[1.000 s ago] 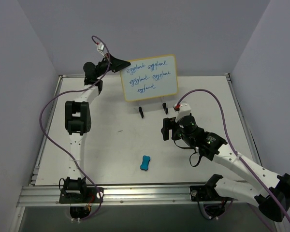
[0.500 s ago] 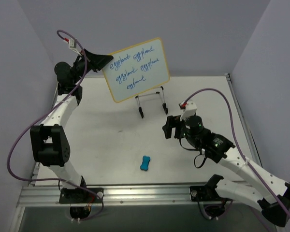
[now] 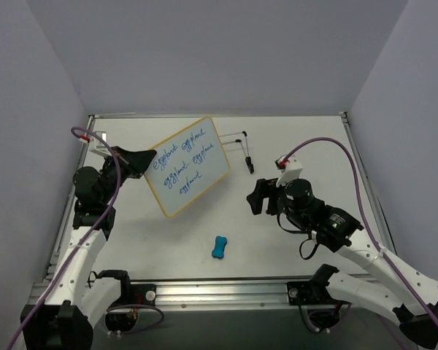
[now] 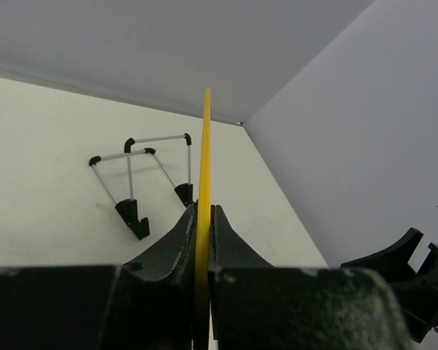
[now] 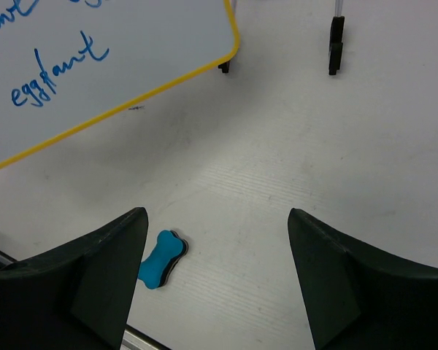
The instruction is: Erase the whiteboard
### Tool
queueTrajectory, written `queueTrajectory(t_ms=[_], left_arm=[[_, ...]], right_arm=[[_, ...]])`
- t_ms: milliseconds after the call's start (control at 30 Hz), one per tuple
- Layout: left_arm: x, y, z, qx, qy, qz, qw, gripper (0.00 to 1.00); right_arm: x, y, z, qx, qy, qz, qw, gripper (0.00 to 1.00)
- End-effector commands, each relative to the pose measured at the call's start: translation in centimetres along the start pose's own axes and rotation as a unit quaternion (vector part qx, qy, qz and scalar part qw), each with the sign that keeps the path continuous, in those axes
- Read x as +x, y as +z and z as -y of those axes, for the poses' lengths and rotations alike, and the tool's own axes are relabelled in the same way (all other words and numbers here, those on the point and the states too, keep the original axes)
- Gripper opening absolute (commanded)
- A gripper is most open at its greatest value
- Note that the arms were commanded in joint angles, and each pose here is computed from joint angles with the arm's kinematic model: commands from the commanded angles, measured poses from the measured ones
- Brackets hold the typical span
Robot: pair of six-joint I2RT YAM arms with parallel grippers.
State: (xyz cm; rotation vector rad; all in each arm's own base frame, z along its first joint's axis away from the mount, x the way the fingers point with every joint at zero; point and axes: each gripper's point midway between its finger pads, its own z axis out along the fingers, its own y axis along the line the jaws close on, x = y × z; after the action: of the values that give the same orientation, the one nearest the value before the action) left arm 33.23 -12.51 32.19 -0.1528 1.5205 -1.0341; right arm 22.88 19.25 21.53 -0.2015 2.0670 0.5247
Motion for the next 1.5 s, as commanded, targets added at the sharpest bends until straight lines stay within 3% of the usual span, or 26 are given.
queueTrajectory(t_ms=[0, 267, 433, 667, 900, 1200, 1467], left_arm=[[-0.9, -2.4, 0.3, -0.023, 0.037, 0.043, 0.998, 0.02], [4.8, -5.6, -2.3, -0.041, 0.027, 0.0, 0.999, 0.02], [5.4, -7.7, -1.0, -0.028, 0.075, 0.04, 0.996, 0.02], [7.9, -9.2, -2.3, -0.048, 0.105, 0.029, 0.993, 0.02], [8.3, -10.0, -2.0, -0.036, 0.13, 0.04, 0.99, 0.02], [10.5, -10.0, -3.2, -0.057, 0.145, -0.005, 0.988, 0.02], [11.4, -10.6, -3.7, -0.058, 0.155, -0.017, 0.986, 0.02]], right_arm=[[-0.2, -0.3, -0.8, -0.018, 0.007, 0.002, 1.0, 0.73], [1.8, 2.2, -2.2, -0.043, 0.005, -0.025, 0.999, 0.73], [4.2, 4.5, -4.0, -0.054, 0.024, -0.059, 0.996, 0.72], [7.8, 6.0, -3.7, 0.055, 0.099, -0.051, 0.992, 0.76], [12.6, 6.7, -5.5, 0.091, 0.109, -0.072, 0.987, 0.79], [18.9, 8.2, -5.5, 0.147, 0.062, -0.14, 0.977, 0.72], [20.1, 8.7, -7.0, 0.137, 0.05, -0.15, 0.978, 0.63]])
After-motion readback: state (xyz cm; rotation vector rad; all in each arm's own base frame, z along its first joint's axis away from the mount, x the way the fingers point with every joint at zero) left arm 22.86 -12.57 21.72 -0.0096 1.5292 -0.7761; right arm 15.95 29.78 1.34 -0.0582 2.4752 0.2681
